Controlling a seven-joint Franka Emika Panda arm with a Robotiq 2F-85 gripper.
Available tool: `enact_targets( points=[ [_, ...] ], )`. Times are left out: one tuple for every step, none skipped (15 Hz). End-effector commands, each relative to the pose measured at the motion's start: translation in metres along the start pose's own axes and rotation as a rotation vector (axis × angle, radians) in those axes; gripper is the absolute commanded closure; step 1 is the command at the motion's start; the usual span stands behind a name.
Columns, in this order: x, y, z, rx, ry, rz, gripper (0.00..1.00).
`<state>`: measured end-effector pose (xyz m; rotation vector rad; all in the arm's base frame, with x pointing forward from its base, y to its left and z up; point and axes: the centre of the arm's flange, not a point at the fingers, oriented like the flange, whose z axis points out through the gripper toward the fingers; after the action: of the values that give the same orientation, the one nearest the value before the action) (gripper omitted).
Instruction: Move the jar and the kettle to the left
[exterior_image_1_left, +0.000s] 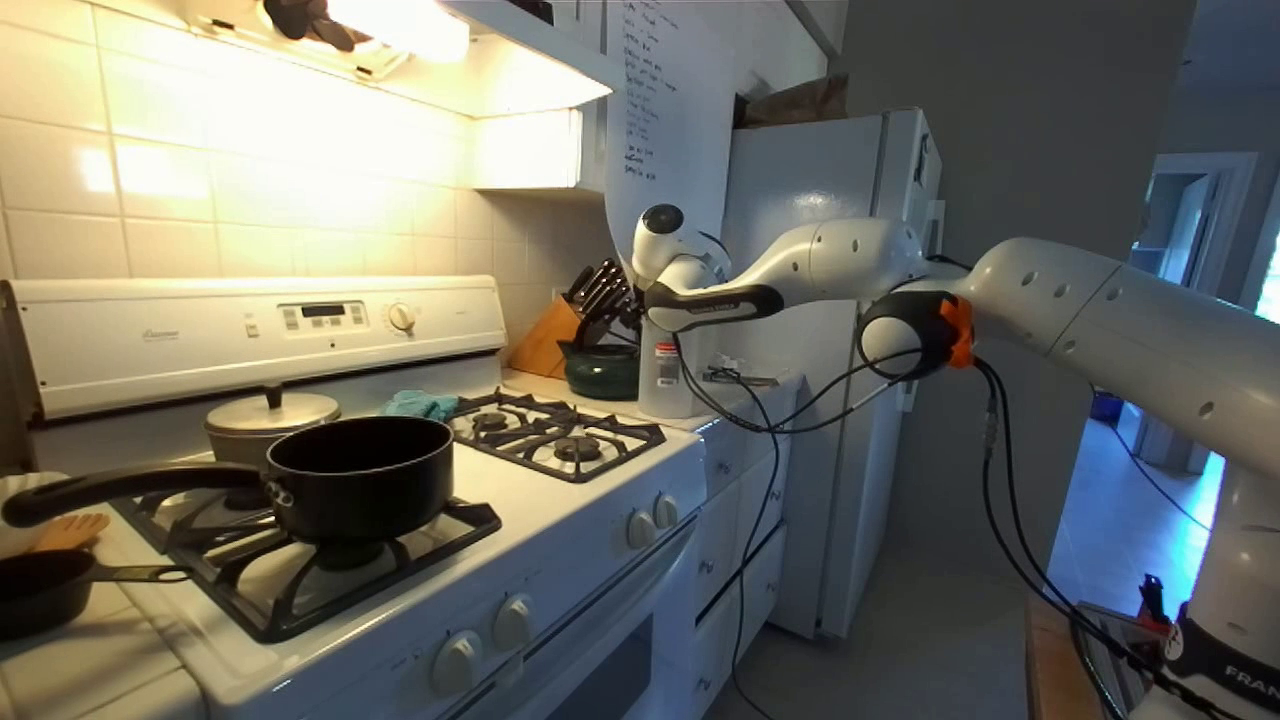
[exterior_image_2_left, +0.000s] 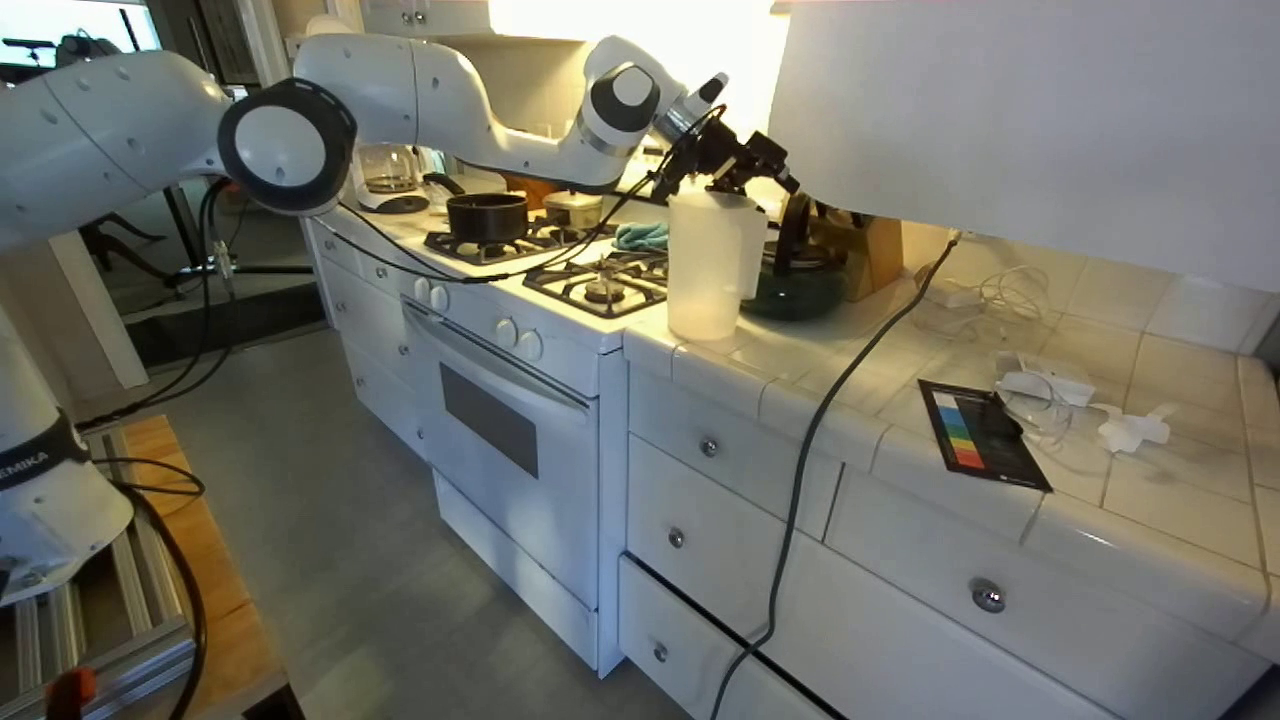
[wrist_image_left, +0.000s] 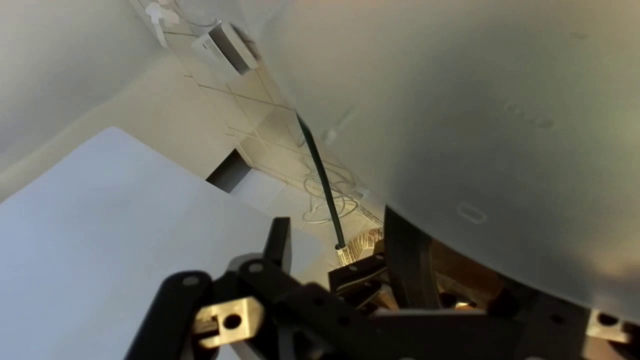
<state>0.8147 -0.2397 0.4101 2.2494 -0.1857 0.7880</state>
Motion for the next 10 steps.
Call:
enact_targets(
  points=[
    [0.0316,-0.0063,0.0348,-0.018,0.016,0.071,0.00],
    [0.0311,-0.0072,0.0367,-0.018,0.031,0.085,0.00],
    [0.0314,-0.0083,0.0380,-0.016,0.052,0.106,0.00],
    [0.0314,-0.0085,0.0391,-0.010,0.068,0.128,0.00],
    [0.0310,-0.0087,0.0403,-0.006,0.081,0.157,0.00],
    [0.0312,-0.0092,0.0401,-0.002,0.085,0.192,0.00],
    [0.0305,-0.0103,0.0389,0.004,0.084,0.217,0.00],
    [0.0294,-0.0114,0.0377,0.012,0.093,0.249,0.00],
    [0.0288,-0.0126,0.0377,0.013,0.097,0.295,0.00],
    [0.0277,-0.0135,0.0373,0.011,0.105,0.348,0.00]
  ],
)
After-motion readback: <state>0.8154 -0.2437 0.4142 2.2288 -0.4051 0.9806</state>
